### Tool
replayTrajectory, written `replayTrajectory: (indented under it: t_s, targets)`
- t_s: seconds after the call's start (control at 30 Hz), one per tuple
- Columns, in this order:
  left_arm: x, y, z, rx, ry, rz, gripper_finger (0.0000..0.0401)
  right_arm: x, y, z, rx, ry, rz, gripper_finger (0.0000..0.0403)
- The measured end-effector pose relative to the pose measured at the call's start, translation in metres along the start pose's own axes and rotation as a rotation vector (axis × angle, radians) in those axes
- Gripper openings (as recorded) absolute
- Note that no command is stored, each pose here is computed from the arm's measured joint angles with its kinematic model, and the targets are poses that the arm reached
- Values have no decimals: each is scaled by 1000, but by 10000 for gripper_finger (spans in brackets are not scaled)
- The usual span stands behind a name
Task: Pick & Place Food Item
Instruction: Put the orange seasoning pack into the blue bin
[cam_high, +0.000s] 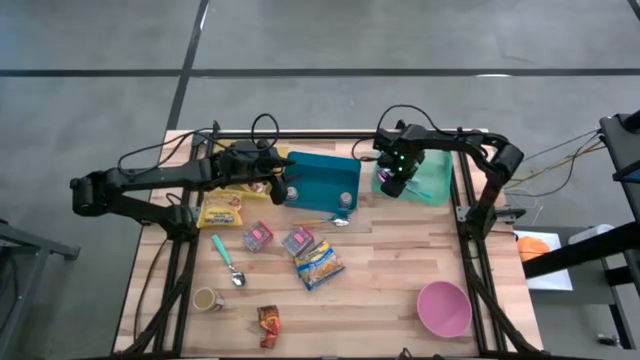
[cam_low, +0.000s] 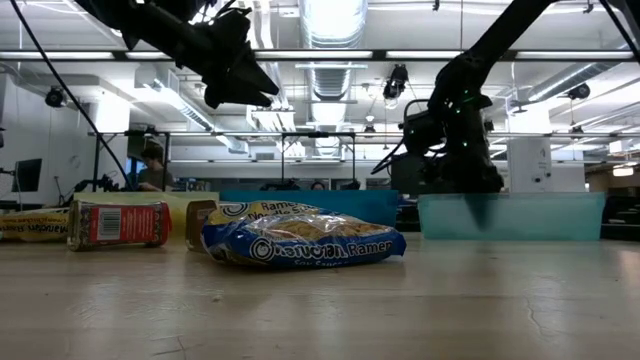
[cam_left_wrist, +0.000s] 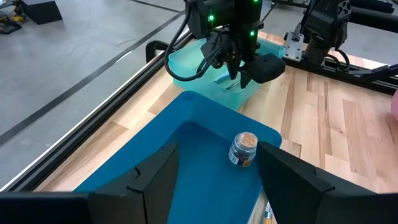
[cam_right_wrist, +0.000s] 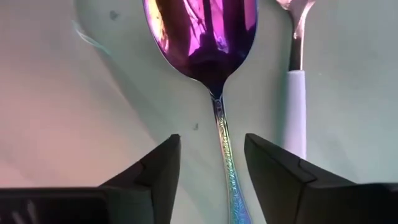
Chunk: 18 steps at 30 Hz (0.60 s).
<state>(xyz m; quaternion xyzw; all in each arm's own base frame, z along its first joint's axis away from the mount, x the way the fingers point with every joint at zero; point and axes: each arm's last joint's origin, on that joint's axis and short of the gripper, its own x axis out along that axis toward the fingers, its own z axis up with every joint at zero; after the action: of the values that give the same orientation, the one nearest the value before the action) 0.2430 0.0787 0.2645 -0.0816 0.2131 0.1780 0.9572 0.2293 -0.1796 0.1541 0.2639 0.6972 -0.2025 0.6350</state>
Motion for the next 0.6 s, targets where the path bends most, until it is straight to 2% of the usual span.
replayTrajectory:
  t_s: [0.3, 0.6]
  targets:
    - [0, 0, 0, 0, 1, 0, 224, -24, 2, -2, 17, -82, -4, 190]
    - [0, 0, -1, 0, 6, 1, 224, -59, 18, -22, 22, -208, -59, 190]
